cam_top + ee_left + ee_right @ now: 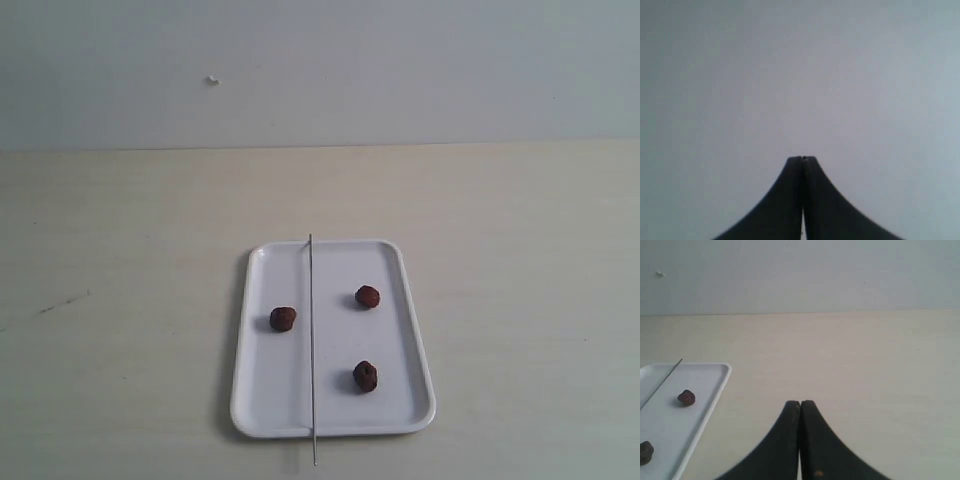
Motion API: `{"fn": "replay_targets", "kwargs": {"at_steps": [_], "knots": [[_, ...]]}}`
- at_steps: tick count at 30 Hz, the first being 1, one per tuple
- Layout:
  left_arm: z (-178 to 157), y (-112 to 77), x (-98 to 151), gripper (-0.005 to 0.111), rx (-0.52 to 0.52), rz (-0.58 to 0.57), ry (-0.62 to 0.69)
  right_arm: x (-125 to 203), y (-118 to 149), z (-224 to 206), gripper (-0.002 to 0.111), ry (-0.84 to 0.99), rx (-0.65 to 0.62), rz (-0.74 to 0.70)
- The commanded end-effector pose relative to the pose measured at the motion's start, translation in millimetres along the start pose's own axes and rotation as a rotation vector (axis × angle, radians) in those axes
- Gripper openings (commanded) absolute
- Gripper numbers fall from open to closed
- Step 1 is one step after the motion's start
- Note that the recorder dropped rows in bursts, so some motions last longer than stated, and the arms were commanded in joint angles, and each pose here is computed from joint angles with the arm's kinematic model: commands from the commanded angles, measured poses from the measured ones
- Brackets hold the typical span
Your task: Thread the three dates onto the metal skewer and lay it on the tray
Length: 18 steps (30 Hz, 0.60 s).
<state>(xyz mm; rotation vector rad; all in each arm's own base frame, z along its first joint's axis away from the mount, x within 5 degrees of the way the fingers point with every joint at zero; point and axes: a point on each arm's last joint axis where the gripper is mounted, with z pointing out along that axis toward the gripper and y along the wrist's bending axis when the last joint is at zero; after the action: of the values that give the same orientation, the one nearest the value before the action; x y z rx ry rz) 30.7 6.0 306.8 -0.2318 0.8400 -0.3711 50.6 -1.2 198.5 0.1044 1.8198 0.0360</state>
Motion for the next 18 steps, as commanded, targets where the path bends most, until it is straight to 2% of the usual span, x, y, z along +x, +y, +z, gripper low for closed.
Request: {"fn": "replay_targets", "kwargs": {"at_steps": [1, 4, 7, 8, 10, 11, 12, 15, 16, 17, 18], "knots": [[46, 2.1, 7, 0.000, -0.182, -0.003, 0.336, 0, 0, 0, 0.000, -0.009, 0.004, -0.001], [82, -1.9, 33, 0.000, -0.187, -0.011, 0.642, 0, 0, 0, 0.000, -0.009, 0.004, -0.001], [116, -5.6, 71, 0.000, -0.149, -0.002, 1.046, 0, 0, 0, 0.000, -0.012, 0.004, -0.001], [126, -7.3, 78, 0.000, -0.135, -0.004, 1.131, 0, 0, 0, 0.000, -0.009, 0.004, -0.001], [141, -7.9, 102, 0.000, -0.121, -0.053, 1.371, 0, 0, 0, 0.000, -0.008, 0.004, -0.001], [147, -8.1, 110, 0.000, -0.114, -0.073, 1.447, 0, 0, 0, 0.000, -0.008, 0.004, -0.001], [156, -10.9, 132, 0.000, -0.081, -0.102, 1.628, 0, 0, 0, 0.000, -0.008, 0.004, -0.001], [159, -18.6, 167, 0.000, -0.056, -0.050, 1.833, 0, 0, 0, 0.000, -0.008, 0.004, -0.001], [158, -22.6, 181, 0.000, -0.084, -0.026, 1.881, 0, 0, 0, 0.000, -0.008, 0.004, -0.001], [153, -30.8, 207, 0.000, -0.165, 0.062, 1.954, 0, 0, 0, 0.000, -0.008, 0.004, -0.001], [149, -37.0, 220, 0.000, -0.186, 0.105, 1.984, 0, 0, 0, 0.000, -0.008, 0.004, -0.001]]}}
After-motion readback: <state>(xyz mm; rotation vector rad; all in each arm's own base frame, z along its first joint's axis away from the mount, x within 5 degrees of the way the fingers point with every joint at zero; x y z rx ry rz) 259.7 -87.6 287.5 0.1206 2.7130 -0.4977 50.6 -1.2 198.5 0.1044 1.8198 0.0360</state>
